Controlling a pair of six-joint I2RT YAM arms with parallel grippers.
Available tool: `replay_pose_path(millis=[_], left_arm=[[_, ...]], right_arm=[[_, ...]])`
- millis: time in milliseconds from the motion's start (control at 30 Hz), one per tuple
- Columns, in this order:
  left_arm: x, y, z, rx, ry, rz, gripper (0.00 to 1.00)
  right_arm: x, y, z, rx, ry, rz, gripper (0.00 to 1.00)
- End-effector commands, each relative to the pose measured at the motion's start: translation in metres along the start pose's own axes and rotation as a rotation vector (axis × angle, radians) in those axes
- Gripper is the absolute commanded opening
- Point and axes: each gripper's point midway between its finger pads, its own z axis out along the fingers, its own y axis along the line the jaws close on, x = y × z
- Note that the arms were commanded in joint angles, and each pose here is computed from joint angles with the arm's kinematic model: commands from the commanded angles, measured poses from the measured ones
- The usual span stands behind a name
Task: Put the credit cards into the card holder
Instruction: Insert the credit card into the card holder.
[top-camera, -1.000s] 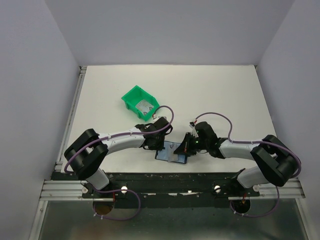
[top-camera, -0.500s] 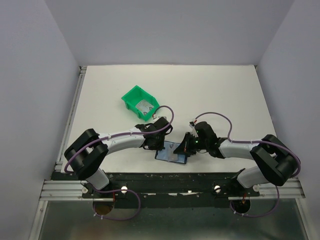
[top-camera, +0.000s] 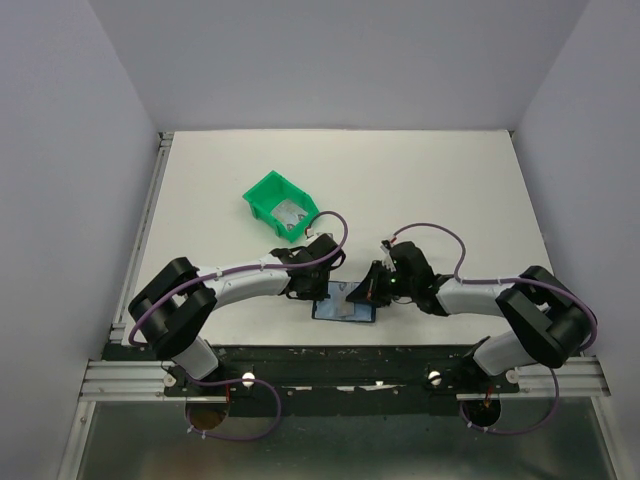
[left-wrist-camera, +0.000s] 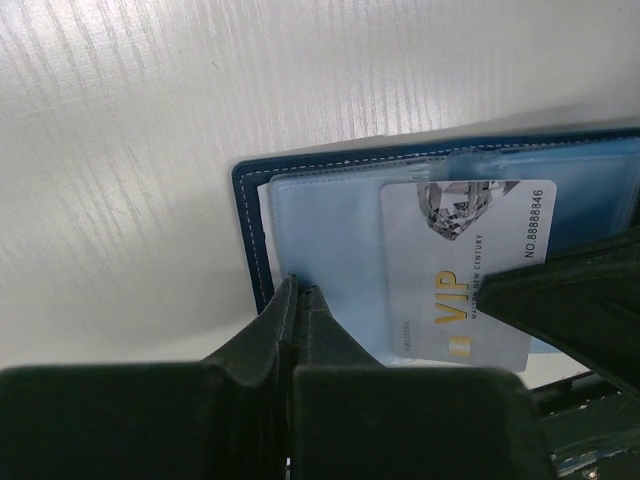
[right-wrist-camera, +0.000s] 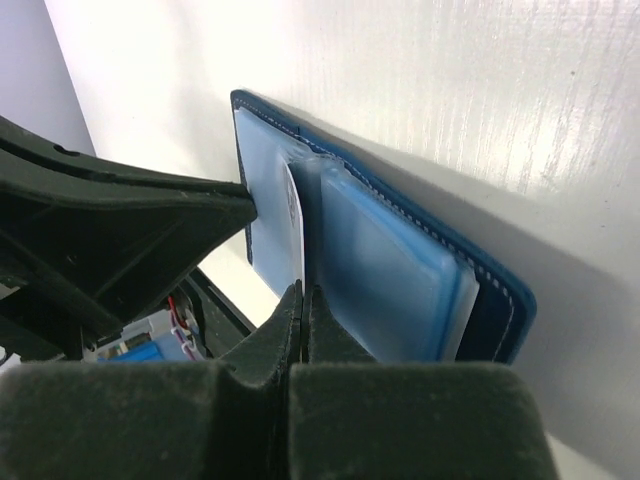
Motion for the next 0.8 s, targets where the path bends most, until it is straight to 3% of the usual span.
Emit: replay_pose_path(millis=[0, 767], left_arm=[[0.025, 0.015, 0.010, -0.051, 0.091, 0.015, 0.00], [0.024, 0.014, 0.011, -0.047, 0.086, 0.020, 0.00]], right_arm=[[-0.021, -0.010, 0.003, 0.048, -0.111, 0.014, 0.00], [0.001, 0.026, 0.023, -0.169, 0.107, -0.067, 0.01]])
